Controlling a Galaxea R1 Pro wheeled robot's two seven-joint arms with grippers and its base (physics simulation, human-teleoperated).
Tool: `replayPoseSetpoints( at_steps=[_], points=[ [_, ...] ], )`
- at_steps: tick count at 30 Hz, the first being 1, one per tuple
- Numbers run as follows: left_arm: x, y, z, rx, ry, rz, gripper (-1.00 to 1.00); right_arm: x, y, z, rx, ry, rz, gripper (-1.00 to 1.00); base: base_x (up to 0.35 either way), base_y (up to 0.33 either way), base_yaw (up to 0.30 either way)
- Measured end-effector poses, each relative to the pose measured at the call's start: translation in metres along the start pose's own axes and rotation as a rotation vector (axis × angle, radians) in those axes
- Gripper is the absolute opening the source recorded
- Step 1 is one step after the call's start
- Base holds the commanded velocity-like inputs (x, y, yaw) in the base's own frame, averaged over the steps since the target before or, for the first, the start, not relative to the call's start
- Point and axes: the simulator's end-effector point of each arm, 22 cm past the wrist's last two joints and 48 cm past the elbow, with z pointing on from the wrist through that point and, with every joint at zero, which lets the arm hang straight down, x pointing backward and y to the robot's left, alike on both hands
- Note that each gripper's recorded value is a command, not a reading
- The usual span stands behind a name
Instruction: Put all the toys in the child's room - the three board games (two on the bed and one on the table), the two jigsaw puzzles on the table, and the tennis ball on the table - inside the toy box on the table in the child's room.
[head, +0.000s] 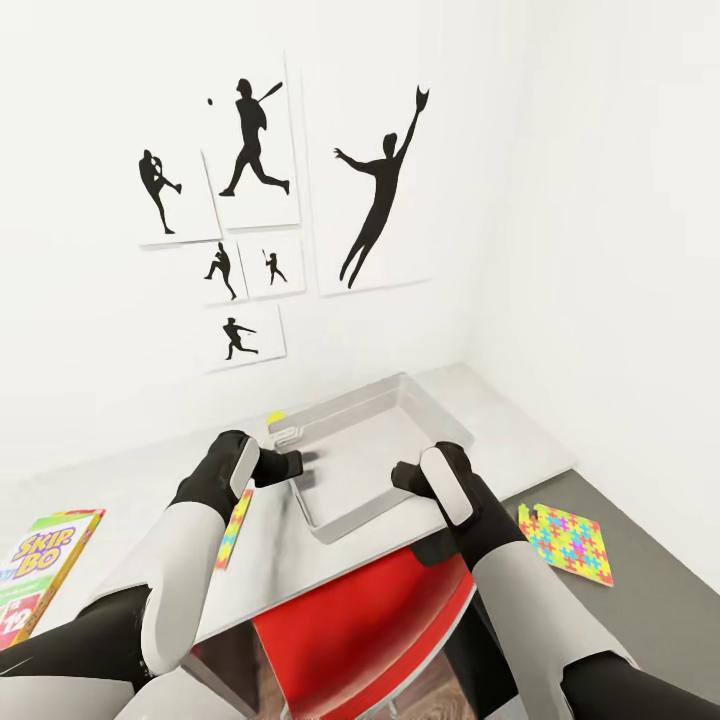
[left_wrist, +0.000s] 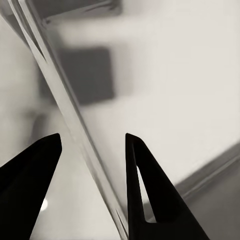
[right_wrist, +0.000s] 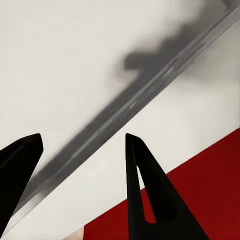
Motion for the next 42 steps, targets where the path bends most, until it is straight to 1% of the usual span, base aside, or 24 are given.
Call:
replayPoseSetpoints(
  at_steps=[14, 19, 42],
  points=[
    [0.0001, -0.0001, 0.0002, 0.001, -0.001, -0.001, -1.0, -0.0002, -0.0002, -0.0001, 0.001, -0.001, -0.001, -1.0, -0.002, 0.045, 0.0],
    [-0.0001, -0.0003, 0.0003, 0.001, -0.001, 0.0, -1.0, -0.0005, -0.0002, -0.0001, 0.001, -0.001, -0.001, -1.0, -0.099, 0.049, 0.0],
    [0.0003, -0.0004, 0.0016, 0.003, -0.001, -0.002, -1.0, -0.0008, -0.0008, 0.0004, 0.003, -0.002, -0.004, -1.0, -0.021, 0.004, 0.0]
  ],
)
